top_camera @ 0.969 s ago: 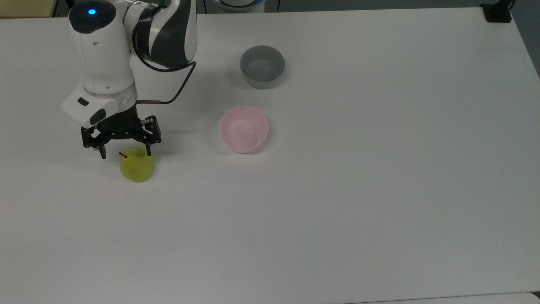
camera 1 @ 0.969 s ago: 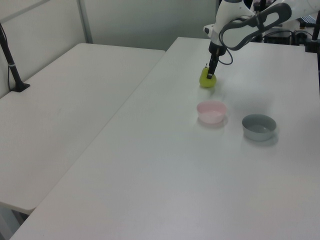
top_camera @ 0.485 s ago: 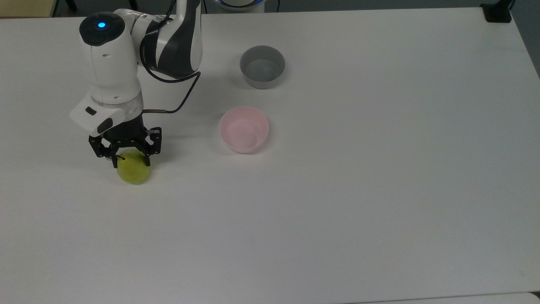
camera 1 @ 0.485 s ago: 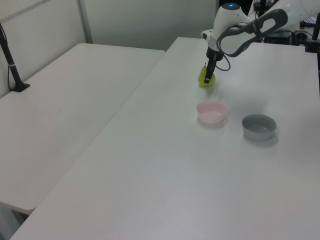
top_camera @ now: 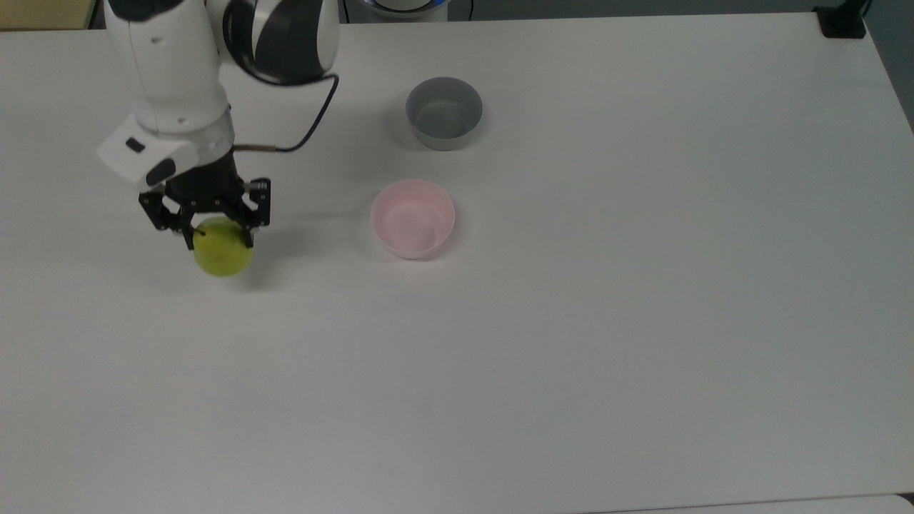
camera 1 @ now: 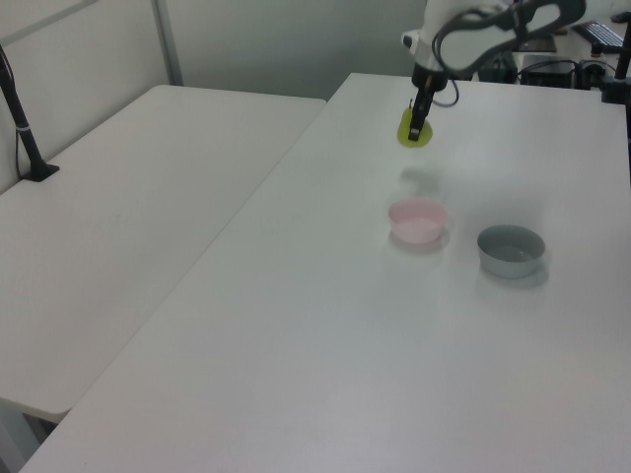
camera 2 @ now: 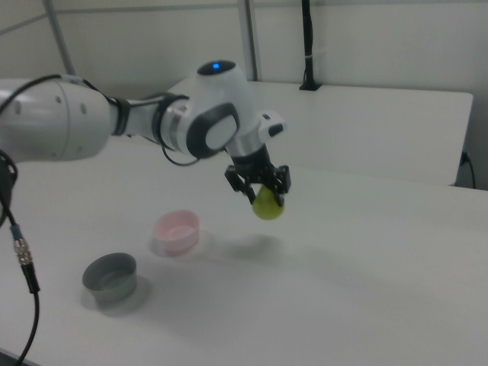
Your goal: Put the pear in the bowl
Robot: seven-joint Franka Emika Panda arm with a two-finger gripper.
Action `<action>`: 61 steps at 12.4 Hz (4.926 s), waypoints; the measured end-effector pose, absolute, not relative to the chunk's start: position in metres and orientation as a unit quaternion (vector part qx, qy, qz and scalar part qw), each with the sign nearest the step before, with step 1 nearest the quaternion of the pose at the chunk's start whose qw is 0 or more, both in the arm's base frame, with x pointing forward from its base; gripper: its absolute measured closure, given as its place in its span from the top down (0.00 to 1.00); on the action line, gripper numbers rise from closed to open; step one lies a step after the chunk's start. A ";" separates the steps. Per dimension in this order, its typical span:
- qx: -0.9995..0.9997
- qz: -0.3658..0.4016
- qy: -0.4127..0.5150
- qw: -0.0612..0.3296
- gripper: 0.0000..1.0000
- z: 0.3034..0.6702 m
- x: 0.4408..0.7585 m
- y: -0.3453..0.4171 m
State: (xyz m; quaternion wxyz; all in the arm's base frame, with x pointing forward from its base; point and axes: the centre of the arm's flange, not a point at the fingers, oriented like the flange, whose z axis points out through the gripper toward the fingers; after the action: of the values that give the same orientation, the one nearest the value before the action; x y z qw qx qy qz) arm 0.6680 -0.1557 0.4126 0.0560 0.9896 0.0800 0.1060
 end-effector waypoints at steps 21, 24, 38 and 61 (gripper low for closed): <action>0.991 0.076 0.108 0.008 0.68 0.432 0.578 0.046; 0.989 0.092 0.113 0.011 0.68 0.394 0.587 0.055; 0.987 0.129 0.096 0.019 1.00 0.366 0.610 0.064; 0.998 0.058 0.017 -0.002 1.00 0.618 0.562 -0.049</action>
State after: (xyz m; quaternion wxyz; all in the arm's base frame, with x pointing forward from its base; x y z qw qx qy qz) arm 0.5621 -0.0486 0.6175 -0.0017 0.9981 0.0171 0.0584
